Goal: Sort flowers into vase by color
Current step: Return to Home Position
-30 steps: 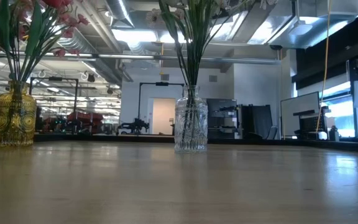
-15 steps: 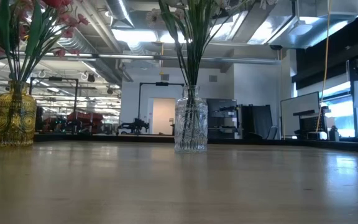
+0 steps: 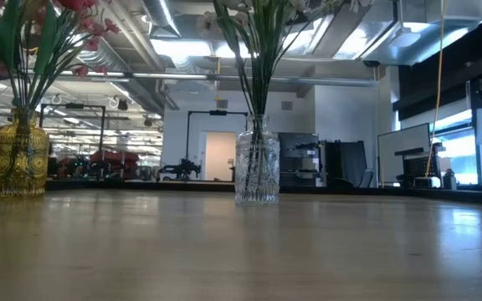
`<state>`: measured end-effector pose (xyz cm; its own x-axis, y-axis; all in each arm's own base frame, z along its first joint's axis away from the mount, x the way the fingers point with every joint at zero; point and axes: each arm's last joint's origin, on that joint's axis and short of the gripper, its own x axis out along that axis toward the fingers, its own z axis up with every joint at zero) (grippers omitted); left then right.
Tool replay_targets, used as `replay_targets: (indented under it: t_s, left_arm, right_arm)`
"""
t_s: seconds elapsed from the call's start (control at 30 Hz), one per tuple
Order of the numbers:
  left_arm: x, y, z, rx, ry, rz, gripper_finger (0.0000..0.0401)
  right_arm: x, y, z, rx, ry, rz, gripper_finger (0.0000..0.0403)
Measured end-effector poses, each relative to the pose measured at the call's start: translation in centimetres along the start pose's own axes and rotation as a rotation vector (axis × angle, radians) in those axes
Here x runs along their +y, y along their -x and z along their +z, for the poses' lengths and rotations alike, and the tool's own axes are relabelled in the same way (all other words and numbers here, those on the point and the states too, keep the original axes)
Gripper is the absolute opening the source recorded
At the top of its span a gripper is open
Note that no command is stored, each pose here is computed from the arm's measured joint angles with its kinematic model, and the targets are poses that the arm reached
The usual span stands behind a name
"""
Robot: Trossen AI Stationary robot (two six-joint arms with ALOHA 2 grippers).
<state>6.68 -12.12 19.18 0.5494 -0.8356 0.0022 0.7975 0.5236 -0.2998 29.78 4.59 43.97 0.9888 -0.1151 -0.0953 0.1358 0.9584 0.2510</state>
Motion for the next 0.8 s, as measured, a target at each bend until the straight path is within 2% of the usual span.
replay_targets:
  t_s: [0.13,0.33,0.47,0.63,0.8]
  left_arm:
    - [1.3,0.2,-0.9,0.004,-0.002,0.056,0.0006]
    - [3.0,0.4,-1.0,-0.015,-0.027,0.158,0.0006]
    - [3.9,0.9,-1.8,-0.008,-0.023,0.161,0.0006]
    - [4.5,1.2,-1.7,-0.006,-0.045,0.203,0.0006]
    - [5.5,1.7,-1.0,-0.065,-0.068,0.307,0.0006]
  right_arm:
    - [0.0,0.0,0.0,0.000,0.000,0.000,0.0005]
    - [0.0,0.0,0.0,0.001,0.001,0.000,0.0005]
    - [0.0,0.0,0.0,0.001,0.023,-0.001,0.0005]
    - [0.0,0.0,0.0,0.002,0.028,0.000,0.0005]
    - [0.0,0.0,0.0,-0.002,0.027,0.002,0.0005]
